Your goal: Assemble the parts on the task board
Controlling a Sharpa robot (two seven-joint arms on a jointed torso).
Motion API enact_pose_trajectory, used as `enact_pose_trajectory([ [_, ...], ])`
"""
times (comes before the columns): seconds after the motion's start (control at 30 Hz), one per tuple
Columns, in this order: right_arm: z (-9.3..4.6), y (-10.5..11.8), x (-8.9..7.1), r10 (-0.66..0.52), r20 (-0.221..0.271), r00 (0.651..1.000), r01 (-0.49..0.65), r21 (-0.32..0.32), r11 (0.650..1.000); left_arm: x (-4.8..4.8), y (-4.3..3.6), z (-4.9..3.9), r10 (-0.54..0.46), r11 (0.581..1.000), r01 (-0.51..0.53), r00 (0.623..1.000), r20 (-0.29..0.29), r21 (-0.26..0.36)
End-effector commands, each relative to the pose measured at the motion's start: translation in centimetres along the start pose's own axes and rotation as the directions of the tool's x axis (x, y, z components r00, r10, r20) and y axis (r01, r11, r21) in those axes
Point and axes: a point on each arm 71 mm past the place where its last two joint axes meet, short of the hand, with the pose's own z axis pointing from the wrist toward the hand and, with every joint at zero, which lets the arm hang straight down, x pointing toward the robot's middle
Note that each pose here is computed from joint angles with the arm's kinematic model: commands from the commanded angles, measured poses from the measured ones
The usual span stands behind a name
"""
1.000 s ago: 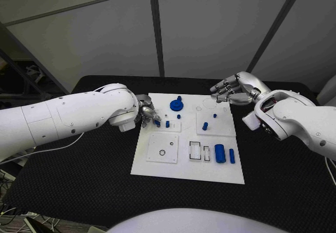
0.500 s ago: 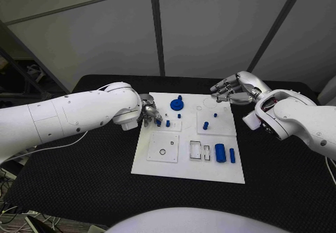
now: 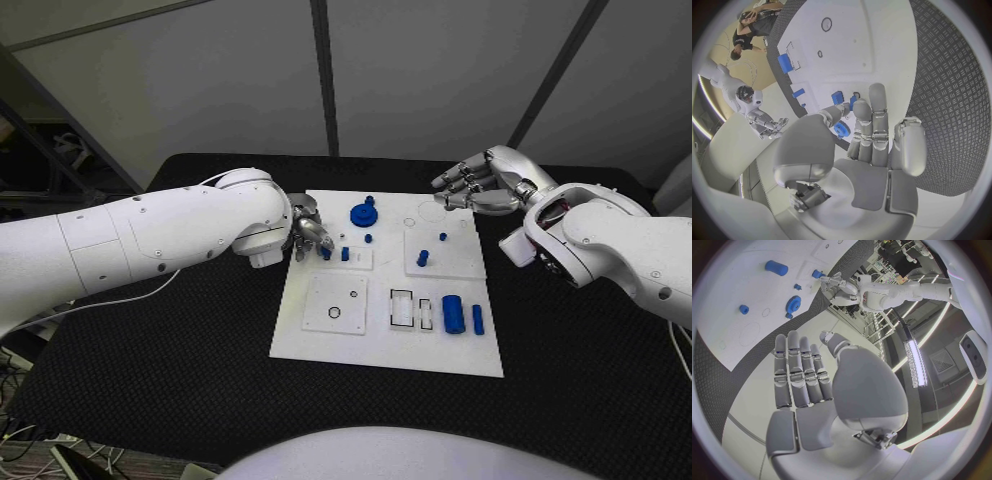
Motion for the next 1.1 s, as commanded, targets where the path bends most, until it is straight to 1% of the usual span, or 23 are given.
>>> enact_pose_trajectory([
  [0.03, 0.05, 0.18, 0.01, -0.001, -0.007, 1.000, 0.001, -0.010, 1.000, 0.27, 0.23, 0.00, 0.041, 0.999, -0.041, 0.999, -0.021, -0.020],
  [0.6, 0.13, 0.19, 0.09, -0.001, -0.012, 1.000, 0.001, -0.011, 1.000, 0.30, 0.30, -0.10, 0.050, 0.999, -0.050, 0.999, -0.022, -0.018],
  [0.87, 0.12, 0.21, 0.11, 0.000, -0.012, 1.000, 0.000, -0.011, 1.000, 0.41, 0.00, 0.09, 0.059, 0.998, -0.059, 0.998, -0.033, -0.018],
  [1.1, 0.08, 0.18, 0.07, -0.001, -0.011, 1.000, 0.001, -0.010, 1.000, 0.43, 0.05, 0.30, 0.064, 0.997, -0.066, 0.997, -0.049, -0.029],
])
